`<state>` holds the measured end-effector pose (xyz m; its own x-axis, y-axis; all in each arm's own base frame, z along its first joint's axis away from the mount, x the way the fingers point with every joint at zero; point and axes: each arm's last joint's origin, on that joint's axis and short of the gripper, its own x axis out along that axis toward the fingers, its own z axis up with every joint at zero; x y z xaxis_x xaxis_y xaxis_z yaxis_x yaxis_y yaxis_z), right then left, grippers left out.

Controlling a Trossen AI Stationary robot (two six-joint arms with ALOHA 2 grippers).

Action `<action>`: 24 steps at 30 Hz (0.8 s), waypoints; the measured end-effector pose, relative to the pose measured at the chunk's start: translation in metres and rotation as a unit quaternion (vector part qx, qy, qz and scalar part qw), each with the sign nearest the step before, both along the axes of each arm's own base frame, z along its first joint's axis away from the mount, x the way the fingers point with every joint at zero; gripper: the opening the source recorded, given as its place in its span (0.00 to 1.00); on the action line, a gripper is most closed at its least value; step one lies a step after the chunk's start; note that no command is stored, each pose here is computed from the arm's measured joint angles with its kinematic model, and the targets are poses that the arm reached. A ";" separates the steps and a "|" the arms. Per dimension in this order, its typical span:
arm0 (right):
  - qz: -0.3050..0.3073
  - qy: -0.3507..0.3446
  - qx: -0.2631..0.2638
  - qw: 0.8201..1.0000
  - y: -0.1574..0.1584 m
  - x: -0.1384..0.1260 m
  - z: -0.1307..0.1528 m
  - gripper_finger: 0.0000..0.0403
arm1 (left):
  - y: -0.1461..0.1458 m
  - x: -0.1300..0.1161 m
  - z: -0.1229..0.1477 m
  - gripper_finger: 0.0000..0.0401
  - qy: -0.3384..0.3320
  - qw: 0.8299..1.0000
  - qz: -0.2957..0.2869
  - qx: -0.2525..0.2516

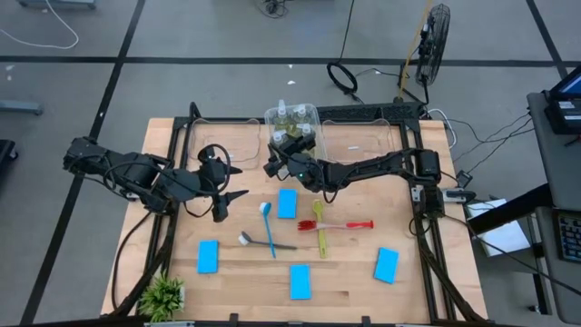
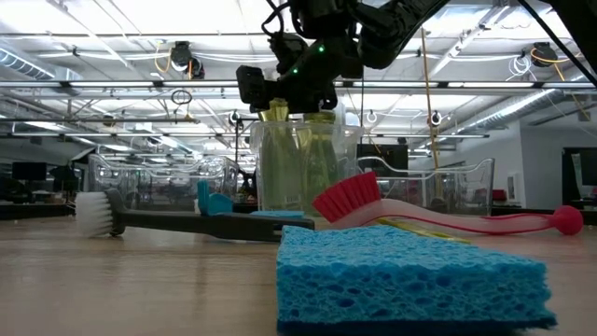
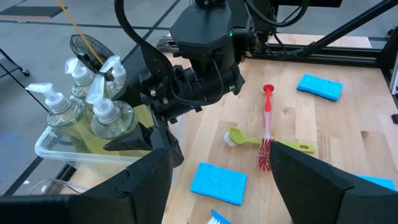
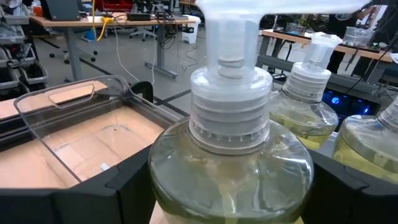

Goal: Pick & Place Kitchen Sink Supplies
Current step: Put the yellow dish soap into the white bin

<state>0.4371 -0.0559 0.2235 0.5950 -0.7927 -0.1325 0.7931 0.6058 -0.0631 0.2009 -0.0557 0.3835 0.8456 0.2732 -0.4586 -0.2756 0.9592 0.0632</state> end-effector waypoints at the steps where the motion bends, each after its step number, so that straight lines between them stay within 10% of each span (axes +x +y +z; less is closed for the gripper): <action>1: -0.001 0.000 0.000 1.000 0.000 0.000 0.000 0.73 | 0.000 0.000 0.000 0.67 0.000 1.000 0.000 0.000; 24: -0.011 0.004 -0.011 1.000 0.000 0.000 0.001 0.73 | 0.000 0.000 0.000 0.67 0.000 1.000 0.000 0.001</action>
<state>0.4367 -0.0564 0.2248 0.5769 -0.8080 -0.1195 0.8053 0.5872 -0.0826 0.2009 -0.0557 0.3836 0.8455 0.2749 -0.4577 -0.2763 0.9588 0.0655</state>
